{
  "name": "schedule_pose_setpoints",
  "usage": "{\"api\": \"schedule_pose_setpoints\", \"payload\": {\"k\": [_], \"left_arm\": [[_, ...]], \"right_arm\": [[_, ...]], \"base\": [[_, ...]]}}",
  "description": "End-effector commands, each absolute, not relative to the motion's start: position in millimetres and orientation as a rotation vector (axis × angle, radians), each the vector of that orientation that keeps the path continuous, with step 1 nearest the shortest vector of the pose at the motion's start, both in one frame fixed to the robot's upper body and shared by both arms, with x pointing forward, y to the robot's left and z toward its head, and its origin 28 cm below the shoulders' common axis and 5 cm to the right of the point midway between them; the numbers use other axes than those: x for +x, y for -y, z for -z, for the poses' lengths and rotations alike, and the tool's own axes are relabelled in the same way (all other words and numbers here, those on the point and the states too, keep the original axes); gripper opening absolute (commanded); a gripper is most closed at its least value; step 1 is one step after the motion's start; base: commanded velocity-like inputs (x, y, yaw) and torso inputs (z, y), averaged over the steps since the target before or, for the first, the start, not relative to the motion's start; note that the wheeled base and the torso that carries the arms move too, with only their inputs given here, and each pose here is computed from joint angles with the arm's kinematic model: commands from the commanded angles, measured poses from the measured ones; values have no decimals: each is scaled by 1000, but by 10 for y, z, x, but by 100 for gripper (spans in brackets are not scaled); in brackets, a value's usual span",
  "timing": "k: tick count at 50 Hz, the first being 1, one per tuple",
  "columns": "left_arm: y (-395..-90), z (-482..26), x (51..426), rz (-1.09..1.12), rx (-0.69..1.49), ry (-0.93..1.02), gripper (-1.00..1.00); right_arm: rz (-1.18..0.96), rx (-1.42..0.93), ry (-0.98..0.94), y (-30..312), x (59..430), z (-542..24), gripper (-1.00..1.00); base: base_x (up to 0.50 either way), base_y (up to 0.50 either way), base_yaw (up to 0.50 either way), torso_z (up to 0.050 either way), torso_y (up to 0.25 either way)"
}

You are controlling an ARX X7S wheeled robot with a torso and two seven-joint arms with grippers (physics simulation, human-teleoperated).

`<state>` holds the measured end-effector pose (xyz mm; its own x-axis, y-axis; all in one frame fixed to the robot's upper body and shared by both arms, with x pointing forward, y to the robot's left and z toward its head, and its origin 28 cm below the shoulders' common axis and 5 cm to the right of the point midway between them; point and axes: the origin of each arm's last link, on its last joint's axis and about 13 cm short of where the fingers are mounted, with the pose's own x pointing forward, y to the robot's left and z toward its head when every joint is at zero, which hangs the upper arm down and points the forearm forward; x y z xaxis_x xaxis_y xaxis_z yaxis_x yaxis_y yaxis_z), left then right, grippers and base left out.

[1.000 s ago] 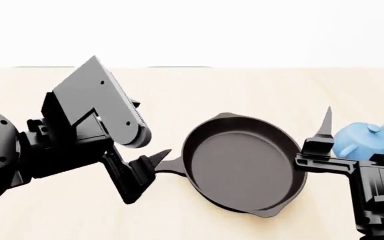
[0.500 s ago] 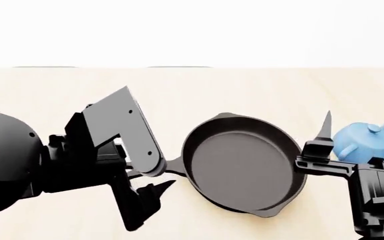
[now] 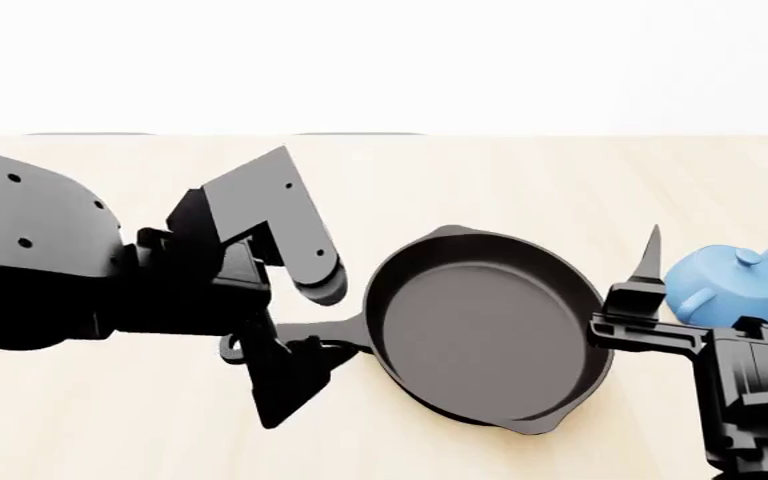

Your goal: Pick the teapot and pan and place them in the sink. Then turn on the water.

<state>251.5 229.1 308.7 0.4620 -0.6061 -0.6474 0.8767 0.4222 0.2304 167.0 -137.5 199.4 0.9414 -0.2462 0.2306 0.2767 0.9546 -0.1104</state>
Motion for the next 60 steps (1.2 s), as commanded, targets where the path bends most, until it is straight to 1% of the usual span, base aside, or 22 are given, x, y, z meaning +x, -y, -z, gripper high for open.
{"api": "schedule_pose_setpoints", "payload": {"k": [1,9,20,32,60], "left_arm": [[-2292,-3146,2654,1022,544,-537,100],[-2323,-3097,2760,1014,495,-544,100],[-2255,-2922,2789,1051,504,-588,100],[-2267,-2725,2920,1041,480,-628,100],[-2208,-2530,2983,1073,488,-689,100]], "right_arm": [[267,-138,214,1375,1683,-1995,100],[263,-141,207,1354,1708,-1982,100],[264,-139,200,1355,1737,-1958,100],[263,-135,194,1357,1749,-1923,100],[261,-125,176,1361,1801,-1864,100]], "base": [[0,0,0,0,0],[0,0,0,0,0],[0,0,0,0,0],[0,0,0,0,0],[0,0,0,0,0]]}}
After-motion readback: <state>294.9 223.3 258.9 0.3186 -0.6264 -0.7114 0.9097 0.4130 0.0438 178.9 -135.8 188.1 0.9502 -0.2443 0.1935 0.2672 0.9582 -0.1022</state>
